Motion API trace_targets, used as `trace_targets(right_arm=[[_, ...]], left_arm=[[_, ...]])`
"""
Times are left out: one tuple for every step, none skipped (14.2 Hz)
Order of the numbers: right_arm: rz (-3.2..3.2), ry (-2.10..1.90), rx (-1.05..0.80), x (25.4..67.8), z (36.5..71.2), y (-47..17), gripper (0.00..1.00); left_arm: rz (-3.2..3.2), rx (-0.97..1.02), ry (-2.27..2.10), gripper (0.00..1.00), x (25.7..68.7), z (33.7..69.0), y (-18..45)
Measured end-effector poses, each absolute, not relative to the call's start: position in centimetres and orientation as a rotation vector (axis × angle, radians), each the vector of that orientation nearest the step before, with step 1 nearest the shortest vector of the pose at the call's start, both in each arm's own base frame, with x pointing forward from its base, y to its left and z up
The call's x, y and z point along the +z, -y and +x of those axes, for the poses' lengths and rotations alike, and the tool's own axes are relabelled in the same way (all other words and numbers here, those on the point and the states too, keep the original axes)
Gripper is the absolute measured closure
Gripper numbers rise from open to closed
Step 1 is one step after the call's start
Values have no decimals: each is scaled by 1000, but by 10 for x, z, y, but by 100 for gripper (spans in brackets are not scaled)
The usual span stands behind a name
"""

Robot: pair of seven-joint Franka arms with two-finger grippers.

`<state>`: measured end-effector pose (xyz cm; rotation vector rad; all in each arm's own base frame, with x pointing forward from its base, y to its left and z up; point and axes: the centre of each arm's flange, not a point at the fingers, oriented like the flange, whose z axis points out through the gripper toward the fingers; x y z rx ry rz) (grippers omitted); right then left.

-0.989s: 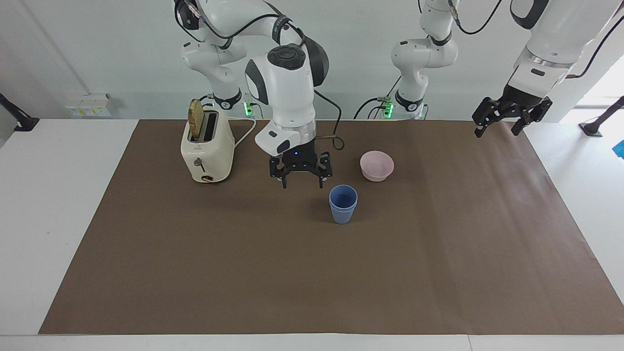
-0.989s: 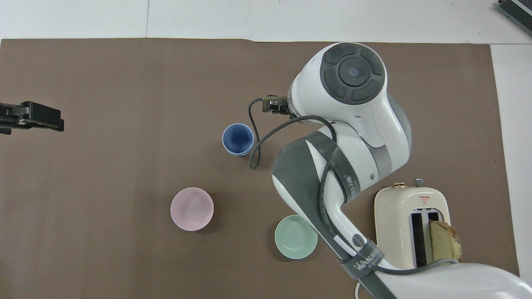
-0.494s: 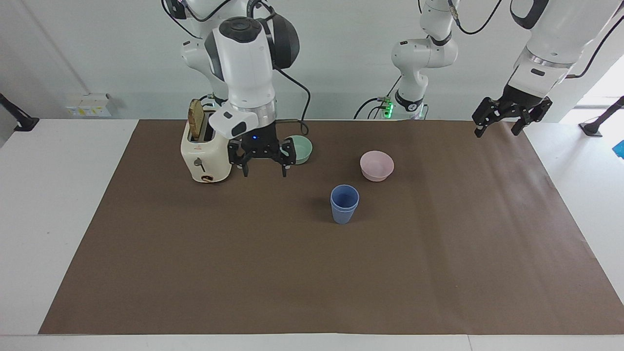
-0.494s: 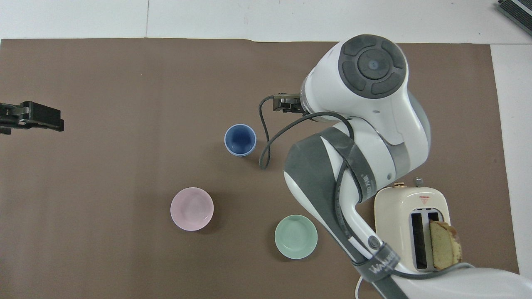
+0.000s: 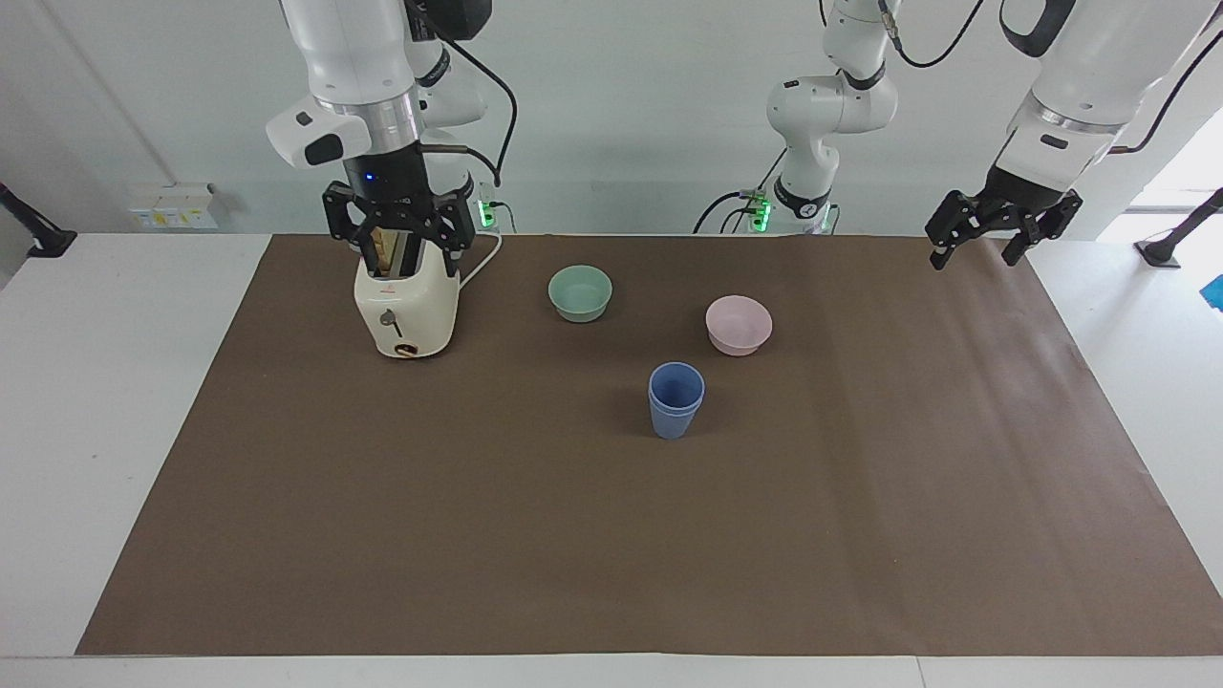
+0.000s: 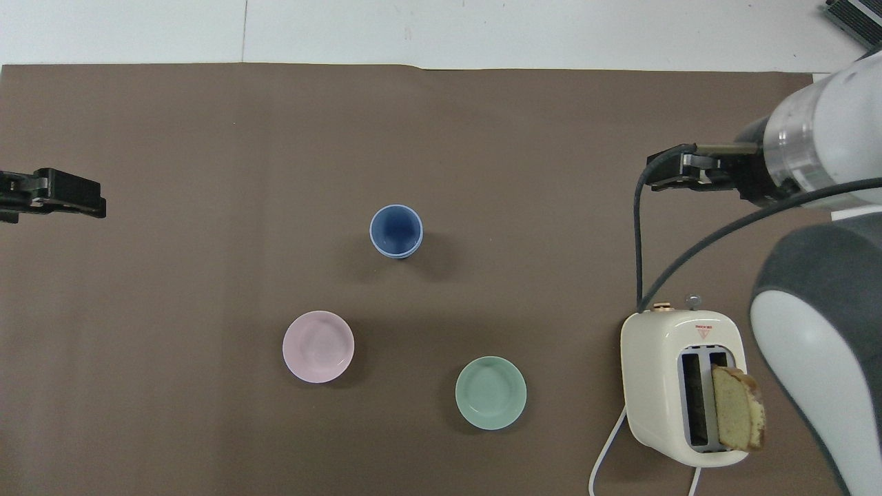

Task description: Stack blue cups with both arms

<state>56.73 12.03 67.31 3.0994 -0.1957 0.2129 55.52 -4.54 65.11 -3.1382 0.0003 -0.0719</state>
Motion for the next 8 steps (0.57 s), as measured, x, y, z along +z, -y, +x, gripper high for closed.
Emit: trace_targets(right_arm=[[3096, 219, 215, 682, 561, -111, 0], [3098, 250, 213, 691, 555, -100, 0], [3107, 286, 205, 699, 548, -88, 0], [3120, 332, 190, 707, 541, -73, 0], [3128, 381, 174, 713, 535, -56, 0], [3129, 412, 159, 716, 531, -43, 0], [3128, 417, 149, 716, 529, -33, 0], [3128, 394, 140, 714, 529, -23, 0]], left_arm=[[-3138, -72, 0, 0, 651, 555, 45], [-3138, -72, 0, 0, 651, 555, 45], [-3138, -72, 0, 0, 651, 555, 45], [-3138, -72, 0, 0, 651, 555, 45], [-3138, -72, 0, 0, 651, 555, 45], [-3138, -72, 0, 0, 651, 555, 45], [-3138, -72, 0, 0, 651, 555, 45], [-3138, -72, 0, 0, 651, 555, 45]])
